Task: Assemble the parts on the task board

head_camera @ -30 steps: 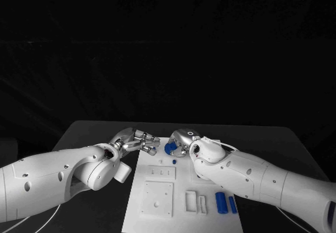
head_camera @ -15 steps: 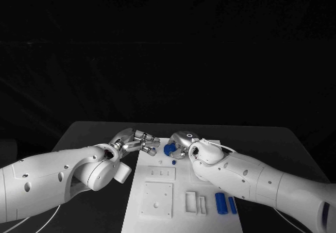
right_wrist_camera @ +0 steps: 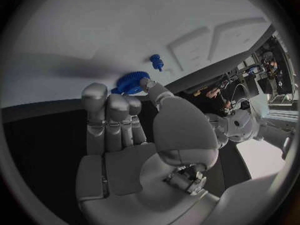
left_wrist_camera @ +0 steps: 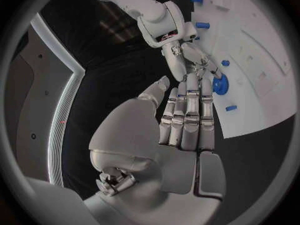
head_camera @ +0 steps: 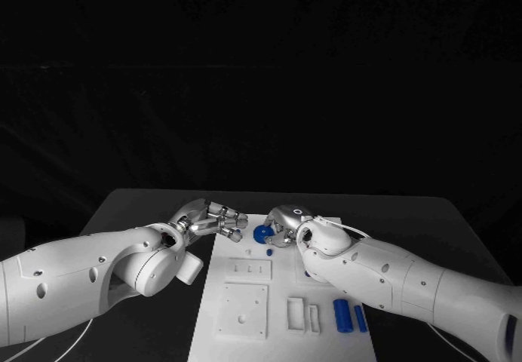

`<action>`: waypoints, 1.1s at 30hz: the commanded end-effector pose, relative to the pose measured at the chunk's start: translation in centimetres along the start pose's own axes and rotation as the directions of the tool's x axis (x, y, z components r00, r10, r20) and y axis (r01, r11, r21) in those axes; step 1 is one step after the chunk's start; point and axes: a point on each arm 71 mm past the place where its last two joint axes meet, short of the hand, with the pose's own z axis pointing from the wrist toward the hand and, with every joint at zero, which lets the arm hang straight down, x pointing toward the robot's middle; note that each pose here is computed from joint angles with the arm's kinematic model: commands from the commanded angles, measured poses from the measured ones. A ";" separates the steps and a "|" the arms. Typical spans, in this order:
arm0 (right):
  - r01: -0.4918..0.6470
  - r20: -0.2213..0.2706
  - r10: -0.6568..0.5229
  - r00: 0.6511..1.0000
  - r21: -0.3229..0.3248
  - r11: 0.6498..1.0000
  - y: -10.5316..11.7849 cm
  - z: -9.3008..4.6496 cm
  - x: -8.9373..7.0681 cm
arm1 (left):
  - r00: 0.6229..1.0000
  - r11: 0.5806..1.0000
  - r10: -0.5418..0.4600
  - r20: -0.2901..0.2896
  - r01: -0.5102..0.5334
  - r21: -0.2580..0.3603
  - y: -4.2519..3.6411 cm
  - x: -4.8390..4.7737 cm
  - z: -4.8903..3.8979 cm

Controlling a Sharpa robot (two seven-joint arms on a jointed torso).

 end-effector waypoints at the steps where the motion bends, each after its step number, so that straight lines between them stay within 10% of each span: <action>1: -0.013 -0.028 0.013 1.000 0.000 1.000 -0.2 -0.2 0.3 | 1.000 1.000 0.001 -0.008 -0.001 0.012 -0.24 0.06 0.03; 11: -0.047 -0.002 0.047 0.999 0.020 0.999 -1.4 -0.8 0.1 | 1.000 1.000 0.002 -0.004 -0.002 0.011 -0.21 -0.07 -0.03; 22: -0.218 0.170 0.220 0.961 -0.032 0.976 -3.7 -2.9 -3.5 | 1.000 1.000 0.005 0.014 -0.005 0.009 -0.06 -0.70 -0.17; 33: -0.270 0.109 0.275 0.955 -0.054 0.961 -9.7 -6.2 -6.5 | 1.000 1.000 0.007 0.025 -0.007 0.009 0.09 -1.25 -0.21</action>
